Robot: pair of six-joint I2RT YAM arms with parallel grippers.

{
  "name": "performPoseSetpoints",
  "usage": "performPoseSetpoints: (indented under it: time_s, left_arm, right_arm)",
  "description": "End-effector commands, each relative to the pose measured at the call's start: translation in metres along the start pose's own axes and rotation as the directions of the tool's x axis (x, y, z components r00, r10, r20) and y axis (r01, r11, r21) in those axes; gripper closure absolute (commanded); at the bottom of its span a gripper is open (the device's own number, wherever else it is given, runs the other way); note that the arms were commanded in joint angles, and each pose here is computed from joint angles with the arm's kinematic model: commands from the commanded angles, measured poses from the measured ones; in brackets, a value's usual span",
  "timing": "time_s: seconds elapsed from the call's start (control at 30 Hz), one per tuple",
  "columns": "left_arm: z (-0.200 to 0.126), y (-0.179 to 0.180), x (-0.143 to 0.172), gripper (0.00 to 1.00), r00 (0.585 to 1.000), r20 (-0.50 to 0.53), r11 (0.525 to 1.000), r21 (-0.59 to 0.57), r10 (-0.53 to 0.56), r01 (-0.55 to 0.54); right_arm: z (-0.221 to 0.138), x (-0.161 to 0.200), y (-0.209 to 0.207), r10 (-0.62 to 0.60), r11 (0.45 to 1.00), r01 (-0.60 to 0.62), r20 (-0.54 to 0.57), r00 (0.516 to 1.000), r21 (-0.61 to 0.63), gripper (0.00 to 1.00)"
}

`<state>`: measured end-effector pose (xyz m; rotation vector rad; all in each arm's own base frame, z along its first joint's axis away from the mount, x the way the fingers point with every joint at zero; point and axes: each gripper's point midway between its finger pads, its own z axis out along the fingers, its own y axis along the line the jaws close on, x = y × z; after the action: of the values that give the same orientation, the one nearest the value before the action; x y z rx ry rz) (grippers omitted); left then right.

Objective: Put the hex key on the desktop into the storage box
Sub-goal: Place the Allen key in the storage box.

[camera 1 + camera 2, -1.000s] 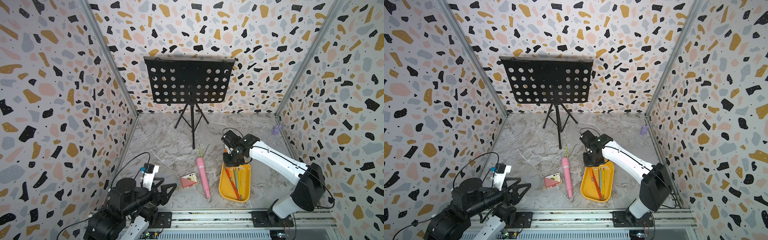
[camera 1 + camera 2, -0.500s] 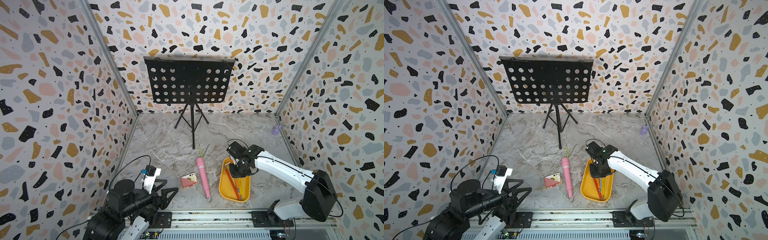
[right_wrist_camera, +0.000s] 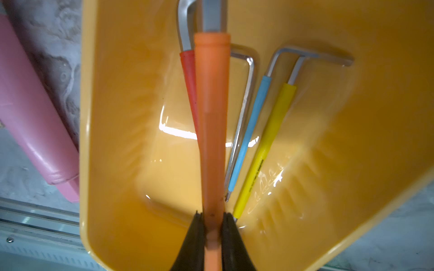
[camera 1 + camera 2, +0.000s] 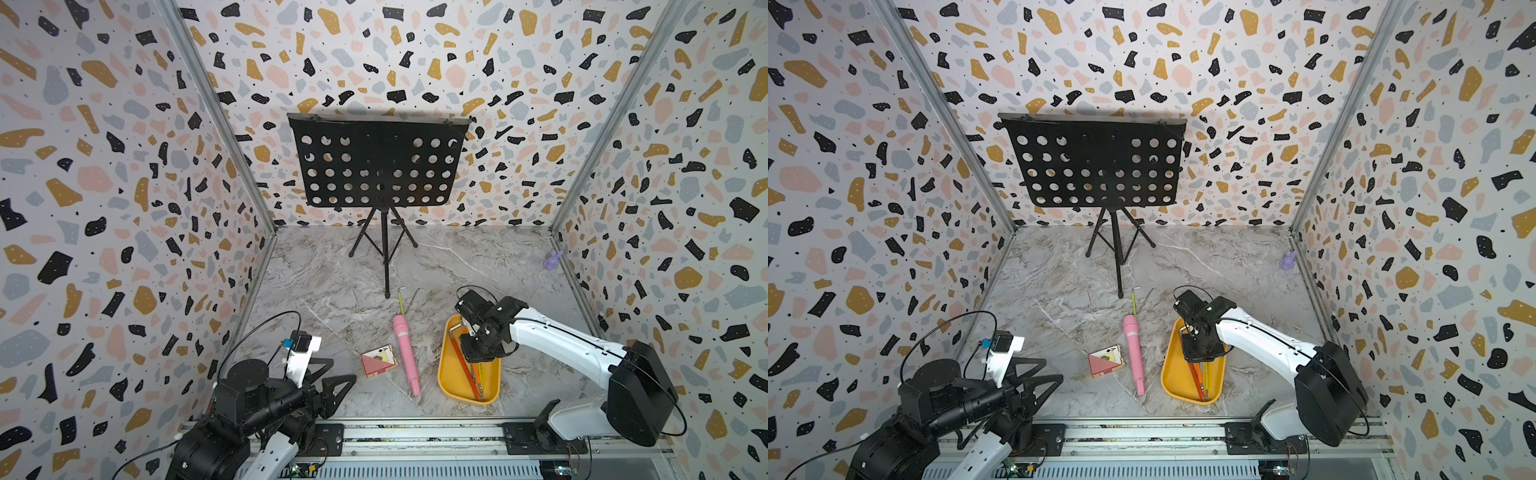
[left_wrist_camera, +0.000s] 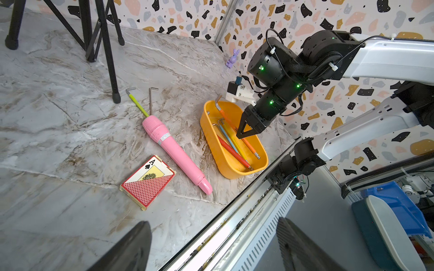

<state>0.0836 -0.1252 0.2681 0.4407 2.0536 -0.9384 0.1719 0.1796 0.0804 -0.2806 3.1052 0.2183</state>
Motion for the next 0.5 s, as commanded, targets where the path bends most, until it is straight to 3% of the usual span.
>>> performPoseSetpoints:
  time_s: [0.0,0.47]
  left_arm:
    - [-0.003,-0.004,-0.012,0.13,0.998,0.049,1.000,0.007,0.026,-0.027]
    - [-0.003,-0.003,-0.013,0.13,0.998,0.055,1.000,0.001,0.024,-0.024]
  right_arm:
    - [0.003,0.002,0.002,-0.018,1.000,0.018,-0.004,1.000,-0.008,1.00]
    - [0.033,0.001,-0.007,0.041,0.998,-0.039,-0.039,0.998,0.043,1.00]
